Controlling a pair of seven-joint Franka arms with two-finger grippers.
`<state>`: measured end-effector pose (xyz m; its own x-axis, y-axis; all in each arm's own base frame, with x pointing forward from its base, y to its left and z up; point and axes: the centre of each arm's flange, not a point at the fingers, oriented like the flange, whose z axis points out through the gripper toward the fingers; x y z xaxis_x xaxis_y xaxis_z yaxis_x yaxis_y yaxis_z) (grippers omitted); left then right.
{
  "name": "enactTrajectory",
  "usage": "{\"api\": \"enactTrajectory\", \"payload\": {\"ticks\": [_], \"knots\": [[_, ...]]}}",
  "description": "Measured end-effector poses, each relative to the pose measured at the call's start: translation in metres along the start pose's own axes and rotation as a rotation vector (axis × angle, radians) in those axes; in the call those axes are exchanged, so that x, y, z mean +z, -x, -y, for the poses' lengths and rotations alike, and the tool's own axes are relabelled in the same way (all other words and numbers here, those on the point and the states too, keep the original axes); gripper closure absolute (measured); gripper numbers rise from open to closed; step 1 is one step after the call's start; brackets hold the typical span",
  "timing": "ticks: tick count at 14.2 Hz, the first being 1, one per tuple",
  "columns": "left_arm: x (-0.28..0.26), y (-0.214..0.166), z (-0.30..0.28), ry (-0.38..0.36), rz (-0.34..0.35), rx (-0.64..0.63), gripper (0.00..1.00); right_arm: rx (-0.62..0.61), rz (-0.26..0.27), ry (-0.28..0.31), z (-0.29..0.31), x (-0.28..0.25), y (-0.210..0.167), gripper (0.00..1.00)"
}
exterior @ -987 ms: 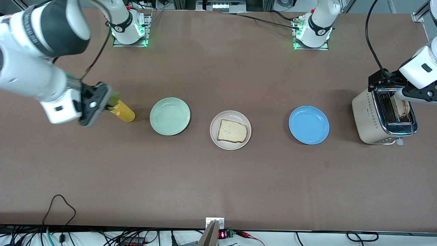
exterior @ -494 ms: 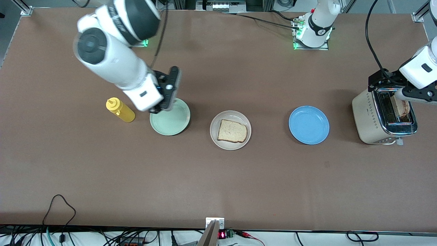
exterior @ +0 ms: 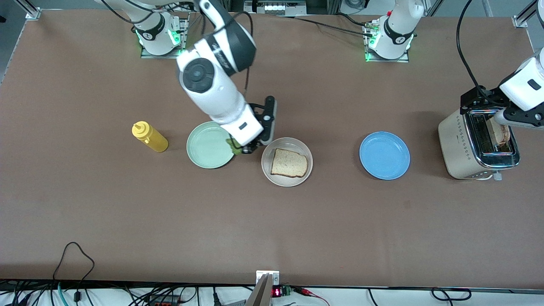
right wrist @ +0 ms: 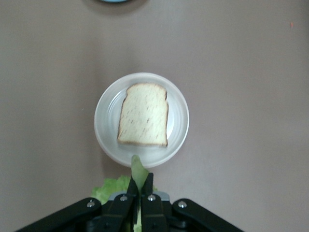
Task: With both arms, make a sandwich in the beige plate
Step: 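Carry the lettuce over the toast on the beige plate with the right gripper, then open the right gripper to drop the lettuce onto the toast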
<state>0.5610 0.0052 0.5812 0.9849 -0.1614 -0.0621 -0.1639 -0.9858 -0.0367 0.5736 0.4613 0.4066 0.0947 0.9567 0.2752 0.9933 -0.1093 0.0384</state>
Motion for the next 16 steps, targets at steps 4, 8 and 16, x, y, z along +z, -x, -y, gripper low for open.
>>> {"api": "enactTrajectory", "payload": {"ticks": [4,8,16], "knots": [[0.000,0.000,0.000,0.000,0.000,0.000,0.00,0.009,-0.021,0.062,0.007,0.061,-0.013,0.96],[0.000,0.000,-0.001,0.000,0.003,0.001,0.00,0.046,-0.068,0.119,0.011,0.103,-0.019,0.96],[0.002,0.002,-0.001,0.003,0.022,0.002,0.00,0.118,-0.123,0.134,0.030,0.139,-0.033,0.93]]}}
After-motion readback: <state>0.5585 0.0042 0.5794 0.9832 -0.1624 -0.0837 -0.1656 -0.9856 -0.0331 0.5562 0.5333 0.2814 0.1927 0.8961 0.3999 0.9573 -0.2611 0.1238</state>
